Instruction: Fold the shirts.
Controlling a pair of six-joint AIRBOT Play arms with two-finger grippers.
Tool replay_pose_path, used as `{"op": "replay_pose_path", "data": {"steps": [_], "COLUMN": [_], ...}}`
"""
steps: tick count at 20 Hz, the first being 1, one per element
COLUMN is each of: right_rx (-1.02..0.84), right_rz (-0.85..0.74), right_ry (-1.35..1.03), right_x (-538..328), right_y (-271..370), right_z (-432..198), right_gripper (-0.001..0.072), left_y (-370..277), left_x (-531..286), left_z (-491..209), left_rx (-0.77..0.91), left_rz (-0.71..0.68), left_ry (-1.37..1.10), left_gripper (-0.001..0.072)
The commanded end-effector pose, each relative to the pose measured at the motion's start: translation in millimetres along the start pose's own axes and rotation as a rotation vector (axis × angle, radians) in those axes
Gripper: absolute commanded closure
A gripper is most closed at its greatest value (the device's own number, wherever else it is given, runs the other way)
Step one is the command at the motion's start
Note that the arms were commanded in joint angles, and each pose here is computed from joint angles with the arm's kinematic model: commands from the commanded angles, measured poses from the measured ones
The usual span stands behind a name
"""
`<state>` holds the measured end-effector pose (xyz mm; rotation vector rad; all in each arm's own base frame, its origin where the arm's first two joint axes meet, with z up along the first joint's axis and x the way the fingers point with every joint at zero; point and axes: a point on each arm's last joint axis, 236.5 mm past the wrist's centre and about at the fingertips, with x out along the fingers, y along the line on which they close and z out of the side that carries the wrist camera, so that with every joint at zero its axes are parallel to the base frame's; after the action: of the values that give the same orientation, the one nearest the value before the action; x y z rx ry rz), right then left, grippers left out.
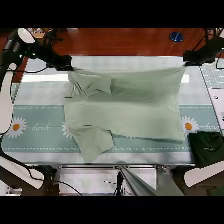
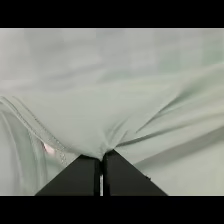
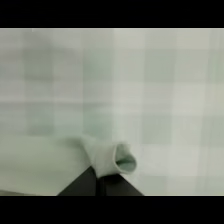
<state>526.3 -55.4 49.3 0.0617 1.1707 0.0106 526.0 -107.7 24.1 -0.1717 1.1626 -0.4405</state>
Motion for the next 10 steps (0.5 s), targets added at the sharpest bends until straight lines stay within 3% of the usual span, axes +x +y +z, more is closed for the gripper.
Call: {"op": "replay_pose_path", "data": {"steps": [1,5,10], "right_rx": [-0.005,-0.005,0.004], "right_rz": [-0.018,-0.026,-0.002], "right_ry": [-0.179,-0.248,-0.025], "right_x": [18.6,19.6,53.7], "right_y": [1.2,-1.1,1.6], "right_z": [45.6,62.1,11.6], "right_gripper": [0.0688,0.0688,0.0688], "left_y": [18.9,16.2,13.6], "left_x": [2.9,6.3,54.2], "left_z": [62.5,94.5,56.1], "left_rx": [0.090,0.170,0.168], "left_rz": [0.078,0.124,0.080], "left_ry": [-0.261,-0.395,-0.228], "left_gripper": [0.0681,0.0681,0.0680]}}
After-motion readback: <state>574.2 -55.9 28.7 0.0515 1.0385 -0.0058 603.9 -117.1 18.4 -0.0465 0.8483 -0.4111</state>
